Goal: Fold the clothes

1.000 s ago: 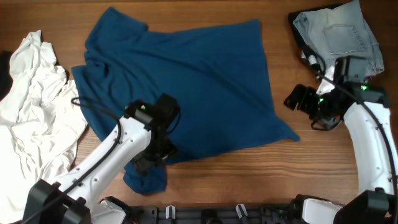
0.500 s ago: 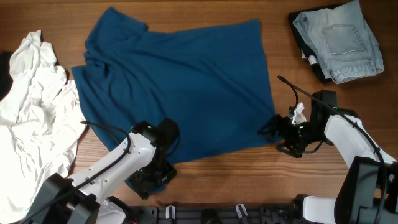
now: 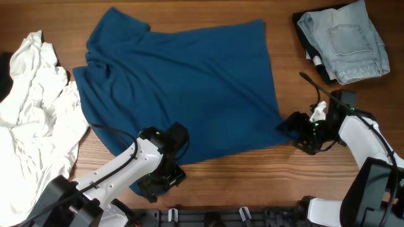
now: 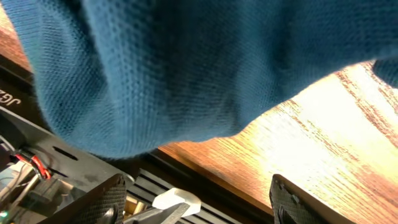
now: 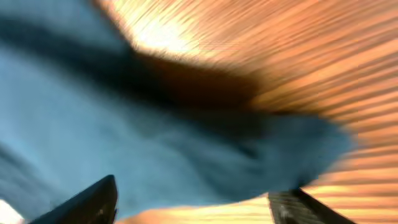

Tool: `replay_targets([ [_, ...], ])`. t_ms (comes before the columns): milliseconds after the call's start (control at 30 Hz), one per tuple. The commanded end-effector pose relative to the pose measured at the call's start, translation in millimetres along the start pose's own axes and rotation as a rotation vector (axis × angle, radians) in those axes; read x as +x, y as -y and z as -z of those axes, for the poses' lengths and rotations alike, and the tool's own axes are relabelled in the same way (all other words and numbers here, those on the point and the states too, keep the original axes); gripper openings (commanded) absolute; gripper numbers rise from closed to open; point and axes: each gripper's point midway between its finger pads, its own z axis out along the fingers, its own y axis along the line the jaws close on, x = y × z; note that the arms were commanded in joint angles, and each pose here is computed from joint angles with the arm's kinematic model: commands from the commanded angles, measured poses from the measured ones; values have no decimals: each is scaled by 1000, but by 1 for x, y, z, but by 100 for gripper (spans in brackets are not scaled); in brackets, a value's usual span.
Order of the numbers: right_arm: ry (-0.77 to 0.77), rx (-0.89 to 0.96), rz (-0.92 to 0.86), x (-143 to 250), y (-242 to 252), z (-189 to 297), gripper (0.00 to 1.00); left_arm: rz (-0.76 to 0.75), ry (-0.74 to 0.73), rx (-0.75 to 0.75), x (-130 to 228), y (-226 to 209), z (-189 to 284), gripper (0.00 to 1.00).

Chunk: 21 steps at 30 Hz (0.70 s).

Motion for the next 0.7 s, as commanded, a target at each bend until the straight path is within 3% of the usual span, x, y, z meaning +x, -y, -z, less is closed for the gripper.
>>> replay_targets([
  [0,115,172,-32,-29,19,16,87,11,-10,5,3,-2,-1,75],
  [100,133,222,-49,-32,27,20,76,11,-10,6,3,-2,-1,75],
  [233,114,236,-45,-27,28,19,73,6,-9,2,3,-3,-1,76],
  [467,70,230,79,-5,2,-6,78,8,9,-11,0,-6,-2,85],
  [667,13,216,60,0,-1,-29,78,8,28,-16,-4,-7,-2,90],
])
